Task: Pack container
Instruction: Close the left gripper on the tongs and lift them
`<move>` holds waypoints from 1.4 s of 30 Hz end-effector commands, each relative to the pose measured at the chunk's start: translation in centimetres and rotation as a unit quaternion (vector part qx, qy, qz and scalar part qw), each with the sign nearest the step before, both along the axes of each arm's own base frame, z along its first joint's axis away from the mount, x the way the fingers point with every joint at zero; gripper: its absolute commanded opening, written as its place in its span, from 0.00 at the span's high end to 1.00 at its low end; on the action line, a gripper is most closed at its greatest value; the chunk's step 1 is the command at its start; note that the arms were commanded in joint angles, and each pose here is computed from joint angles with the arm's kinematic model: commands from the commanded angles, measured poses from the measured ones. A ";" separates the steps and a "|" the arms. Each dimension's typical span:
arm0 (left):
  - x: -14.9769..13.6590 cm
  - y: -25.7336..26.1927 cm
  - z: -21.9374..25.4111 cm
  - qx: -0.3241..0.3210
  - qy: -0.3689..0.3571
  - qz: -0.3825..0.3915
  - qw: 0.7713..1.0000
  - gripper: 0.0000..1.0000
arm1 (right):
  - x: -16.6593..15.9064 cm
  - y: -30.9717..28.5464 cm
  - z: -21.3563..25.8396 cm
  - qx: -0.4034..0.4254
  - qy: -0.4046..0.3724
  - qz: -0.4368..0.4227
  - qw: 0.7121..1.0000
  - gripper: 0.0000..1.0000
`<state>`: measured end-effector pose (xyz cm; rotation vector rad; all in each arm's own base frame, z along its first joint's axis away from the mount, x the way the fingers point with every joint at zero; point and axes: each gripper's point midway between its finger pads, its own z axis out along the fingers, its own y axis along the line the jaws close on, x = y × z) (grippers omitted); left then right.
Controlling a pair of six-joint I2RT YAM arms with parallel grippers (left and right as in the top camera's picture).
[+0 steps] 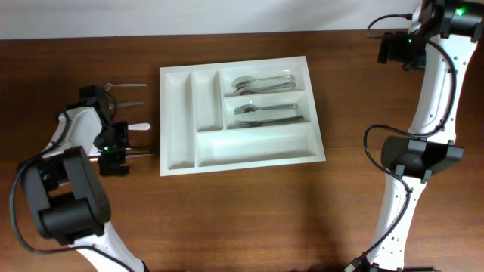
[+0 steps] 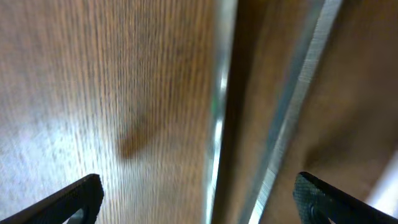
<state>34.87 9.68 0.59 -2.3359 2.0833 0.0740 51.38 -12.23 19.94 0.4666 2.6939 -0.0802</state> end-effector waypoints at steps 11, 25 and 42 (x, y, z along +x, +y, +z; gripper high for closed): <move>-0.7 -0.2 -2.6 -0.016 0.035 -0.006 0.999 0.98 | -0.3 -0.1 0.4 -0.006 0.001 0.003 1.000 0.01; 3.8 3.9 5.2 0.079 0.006 -0.144 0.986 0.98 | -0.3 -0.1 0.4 -0.006 0.001 0.003 1.000 0.01; 6.6 1.7 18.4 0.176 -0.069 -0.394 0.899 0.98 | -0.3 -0.1 0.4 -0.006 0.001 0.003 1.000 0.01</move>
